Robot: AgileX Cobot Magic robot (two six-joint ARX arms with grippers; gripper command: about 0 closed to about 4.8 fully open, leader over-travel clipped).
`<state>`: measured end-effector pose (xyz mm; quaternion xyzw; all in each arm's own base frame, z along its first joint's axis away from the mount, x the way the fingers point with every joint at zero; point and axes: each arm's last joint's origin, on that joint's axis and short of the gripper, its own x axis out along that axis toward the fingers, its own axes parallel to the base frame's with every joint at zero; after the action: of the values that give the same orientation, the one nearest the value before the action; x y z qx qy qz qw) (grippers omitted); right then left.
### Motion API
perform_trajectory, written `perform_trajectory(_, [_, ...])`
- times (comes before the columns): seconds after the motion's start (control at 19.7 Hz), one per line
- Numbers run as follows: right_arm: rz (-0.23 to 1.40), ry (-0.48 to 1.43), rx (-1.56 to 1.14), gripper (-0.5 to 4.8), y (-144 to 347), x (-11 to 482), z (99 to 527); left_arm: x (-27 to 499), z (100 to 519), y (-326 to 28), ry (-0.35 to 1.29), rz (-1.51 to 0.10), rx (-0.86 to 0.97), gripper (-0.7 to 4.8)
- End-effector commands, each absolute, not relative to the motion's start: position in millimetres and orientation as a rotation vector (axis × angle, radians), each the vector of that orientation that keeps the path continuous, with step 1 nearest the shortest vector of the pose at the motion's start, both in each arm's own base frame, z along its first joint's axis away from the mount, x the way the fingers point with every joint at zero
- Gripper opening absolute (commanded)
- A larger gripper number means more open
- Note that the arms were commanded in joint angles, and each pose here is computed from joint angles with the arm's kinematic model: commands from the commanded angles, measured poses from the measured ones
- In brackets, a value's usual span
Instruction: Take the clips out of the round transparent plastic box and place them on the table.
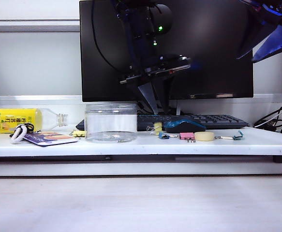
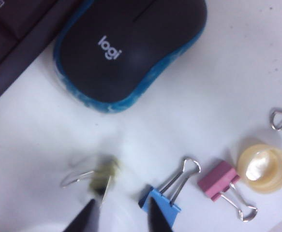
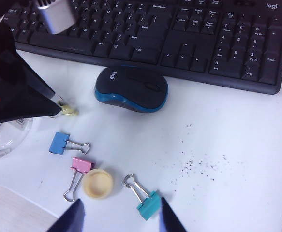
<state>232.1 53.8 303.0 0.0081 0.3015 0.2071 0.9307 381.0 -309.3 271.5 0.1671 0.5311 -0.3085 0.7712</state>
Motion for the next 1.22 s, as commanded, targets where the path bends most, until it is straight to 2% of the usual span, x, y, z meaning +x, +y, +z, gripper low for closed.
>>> perform_trajectory(0.05, [0.437,0.597,0.024,2.03,54,232,307,380,276,-310,1.135,-0.676,0.361,1.53])
perform_trajectory(0.1, [0.437,0.597,0.024,2.03,54,232,307,380,277,-310,1.136,-0.687,0.354,1.61])
perform_trajectory(0.15, [0.437,0.597,0.024,2.03,54,232,307,378,281,-309,1.137,-0.688,0.352,2.04])
perform_trajectory(0.2, [0.437,0.597,0.025,2.03,54,232,307,377,286,-308,1.132,-0.689,0.351,2.2])
perform_trajectory(0.46, [0.472,0.586,0.054,2.03,55,230,310,344,390,-283,0.86,-0.745,0.27,2.2])
perform_trajectory(0.56, [0.474,0.536,0.052,2.03,53,221,320,305,460,-252,0.655,-0.77,0.226,2.2])
perform_trajectory(0.76, [0.482,0.382,0.044,2.03,47,189,348,236,533,-196,0.417,-0.798,0.233,2.2])
perform_trajectory(0.91, [0.487,0.238,0.037,2.03,40,154,370,191,564,-158,0.31,-0.789,0.237,2.2])
perform_trajectory(1.02, [0.481,0.1,0.03,2.03,31,114,386,145,587,-120,0.203,-0.777,0.222,2.2])
perform_trajectory(1.22, [0.34,0.088,0.023,2.03,20,80,385,67,606,-57,0.041,-0.772,0.181,2.2])
